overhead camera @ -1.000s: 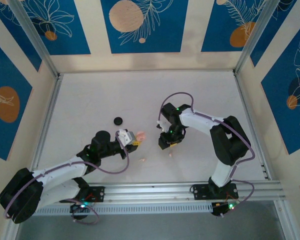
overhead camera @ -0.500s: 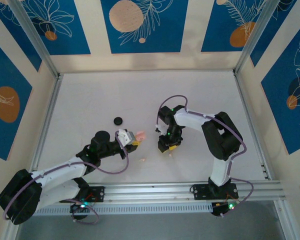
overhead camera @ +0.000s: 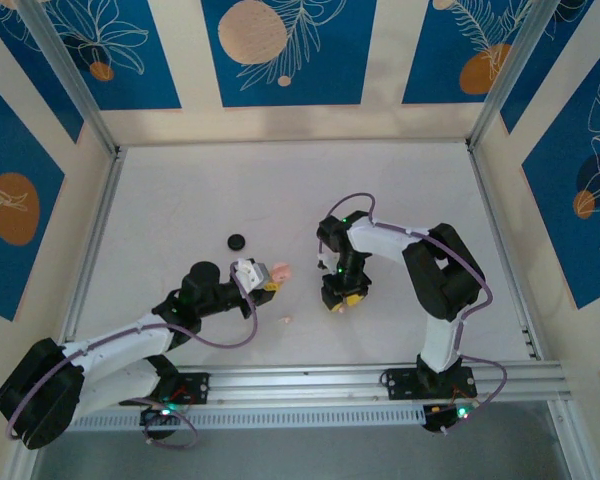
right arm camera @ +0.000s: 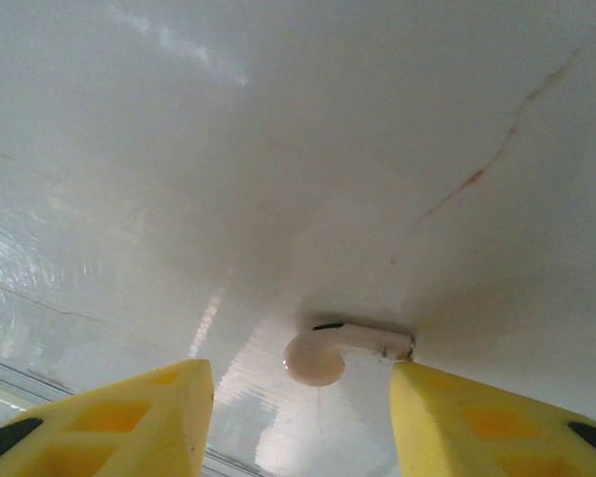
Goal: Insert wireless bluetooth earbuds into charging case
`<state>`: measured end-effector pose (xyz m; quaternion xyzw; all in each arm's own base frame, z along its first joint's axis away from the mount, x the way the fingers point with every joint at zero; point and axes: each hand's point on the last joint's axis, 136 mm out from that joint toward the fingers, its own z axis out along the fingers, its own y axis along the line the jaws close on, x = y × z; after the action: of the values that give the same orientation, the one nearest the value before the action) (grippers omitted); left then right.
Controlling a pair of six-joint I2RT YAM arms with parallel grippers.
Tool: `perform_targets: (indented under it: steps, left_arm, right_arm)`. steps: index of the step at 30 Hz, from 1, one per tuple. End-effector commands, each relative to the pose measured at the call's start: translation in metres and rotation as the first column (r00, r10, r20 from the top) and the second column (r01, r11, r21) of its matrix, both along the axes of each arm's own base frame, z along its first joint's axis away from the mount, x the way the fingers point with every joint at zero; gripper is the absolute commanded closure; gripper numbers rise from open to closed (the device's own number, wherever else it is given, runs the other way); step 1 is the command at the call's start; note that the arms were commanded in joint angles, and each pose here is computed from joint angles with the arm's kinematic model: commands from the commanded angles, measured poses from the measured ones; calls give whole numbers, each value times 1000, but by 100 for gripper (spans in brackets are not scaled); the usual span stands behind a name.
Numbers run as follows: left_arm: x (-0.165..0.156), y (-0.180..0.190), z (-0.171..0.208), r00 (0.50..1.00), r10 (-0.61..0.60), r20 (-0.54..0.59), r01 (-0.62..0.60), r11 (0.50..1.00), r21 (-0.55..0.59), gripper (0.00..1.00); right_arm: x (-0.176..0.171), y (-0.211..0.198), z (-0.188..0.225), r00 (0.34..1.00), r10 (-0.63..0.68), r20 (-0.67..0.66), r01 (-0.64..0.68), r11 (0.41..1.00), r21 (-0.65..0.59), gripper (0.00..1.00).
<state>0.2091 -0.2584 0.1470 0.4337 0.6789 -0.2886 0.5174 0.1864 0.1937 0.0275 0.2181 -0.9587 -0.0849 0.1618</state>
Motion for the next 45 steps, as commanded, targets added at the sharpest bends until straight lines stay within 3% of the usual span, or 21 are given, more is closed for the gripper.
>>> perform_targets:
  steps: [1,7,16,29,45]
  left_arm:
    - [-1,-2,10,1000,-8,21,8,1000,-15,84]
    - [-1,-2,11,1000,-12,21,12,1000,-18,84]
    - [-4,1,12,1000,-5,28,6,1000,-24,85]
    - [-5,4,14,999,2,38,-2,1000,-19,85]
    - [-3,3,15,999,-1,41,2,1000,-19,84]
  right_arm:
    - [-18,-2,2,997,-30,-68,28,999,-30,50]
    - [-25,7,4,998,-14,-67,13,1000,-11,50]
    - [14,12,24,992,7,124,-13,999,46,46]
    - [10,9,-10,999,6,34,-6,1000,6,45]
    - [-28,-2,-7,993,-60,-99,52,995,-80,46]
